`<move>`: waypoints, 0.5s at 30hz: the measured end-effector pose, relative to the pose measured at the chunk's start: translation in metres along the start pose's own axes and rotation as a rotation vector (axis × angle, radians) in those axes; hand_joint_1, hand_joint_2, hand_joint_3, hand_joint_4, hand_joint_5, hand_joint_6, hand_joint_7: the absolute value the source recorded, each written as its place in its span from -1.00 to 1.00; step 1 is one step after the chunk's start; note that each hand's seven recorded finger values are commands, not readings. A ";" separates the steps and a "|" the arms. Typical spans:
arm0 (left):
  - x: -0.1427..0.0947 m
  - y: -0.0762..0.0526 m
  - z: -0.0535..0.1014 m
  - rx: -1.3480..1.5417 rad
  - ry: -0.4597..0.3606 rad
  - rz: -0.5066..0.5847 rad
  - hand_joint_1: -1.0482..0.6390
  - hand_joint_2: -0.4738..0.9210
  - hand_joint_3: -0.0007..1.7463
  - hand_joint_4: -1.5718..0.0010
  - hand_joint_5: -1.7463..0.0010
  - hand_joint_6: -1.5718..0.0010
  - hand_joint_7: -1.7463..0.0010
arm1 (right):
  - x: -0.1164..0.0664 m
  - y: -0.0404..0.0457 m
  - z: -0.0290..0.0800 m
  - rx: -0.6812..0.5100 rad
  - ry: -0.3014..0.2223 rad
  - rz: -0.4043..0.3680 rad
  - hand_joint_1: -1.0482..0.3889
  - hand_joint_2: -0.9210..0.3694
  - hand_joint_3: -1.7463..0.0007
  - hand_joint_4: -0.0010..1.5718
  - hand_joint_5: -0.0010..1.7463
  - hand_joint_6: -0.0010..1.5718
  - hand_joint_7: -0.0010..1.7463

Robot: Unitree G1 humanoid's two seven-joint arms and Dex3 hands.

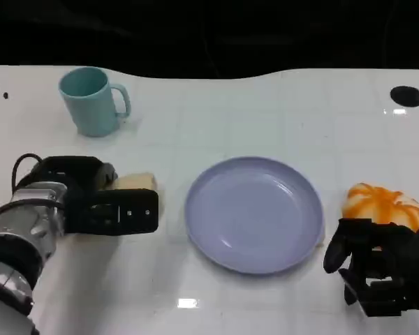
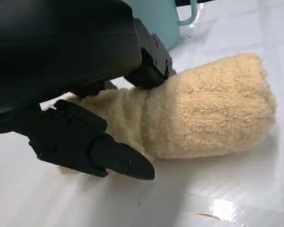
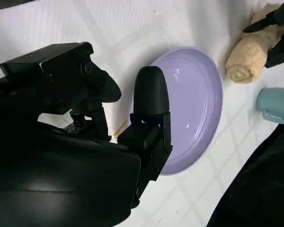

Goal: Grasp the towel on the left side of the plate with the left hand and place it into the plate.

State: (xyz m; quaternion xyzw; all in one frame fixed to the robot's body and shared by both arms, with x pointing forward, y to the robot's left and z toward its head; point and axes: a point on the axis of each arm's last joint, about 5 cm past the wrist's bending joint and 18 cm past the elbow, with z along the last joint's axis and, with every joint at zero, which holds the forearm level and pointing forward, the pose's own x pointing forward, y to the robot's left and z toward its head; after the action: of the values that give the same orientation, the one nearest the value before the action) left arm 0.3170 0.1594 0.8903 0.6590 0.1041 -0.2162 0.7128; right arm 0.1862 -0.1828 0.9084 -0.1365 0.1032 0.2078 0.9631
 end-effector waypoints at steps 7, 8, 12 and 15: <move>-0.001 -0.010 -0.001 -0.003 -0.040 0.088 -0.03 1.00 -0.58 0.07 -1.00 0.24 -0.85 | 0.000 0.0000 0.000 0.000 0.000 0.000 0.56 -0.58 -0.17 -0.15 0.89 -0.16 0.67; -0.002 -0.013 -0.001 -0.014 -0.053 0.114 -0.02 1.00 -0.61 0.04 -1.00 0.27 -0.94 | 0.000 0.0000 0.000 0.000 0.001 0.000 0.56 -0.58 -0.17 -0.15 0.89 -0.16 0.67; -0.006 -0.026 -0.004 -0.113 -0.080 0.222 0.02 0.97 -0.65 0.00 -1.00 0.28 -1.00 | 0.000 0.0000 0.000 0.000 0.000 0.000 0.57 -0.59 -0.16 -0.15 0.89 -0.16 0.66; -0.008 -0.032 -0.005 -0.177 -0.091 0.289 0.02 0.98 -0.64 -0.01 -1.00 0.28 -1.00 | 0.000 0.0000 0.000 0.000 0.000 0.000 0.57 -0.60 -0.15 -0.15 0.89 -0.15 0.67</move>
State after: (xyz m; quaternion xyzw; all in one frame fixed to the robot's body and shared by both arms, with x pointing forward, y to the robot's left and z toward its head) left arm 0.2963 0.1647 0.8649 0.5912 -0.0055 -0.1313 0.7958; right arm 0.1862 -0.1828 0.9084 -0.1367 0.1033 0.2077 0.9631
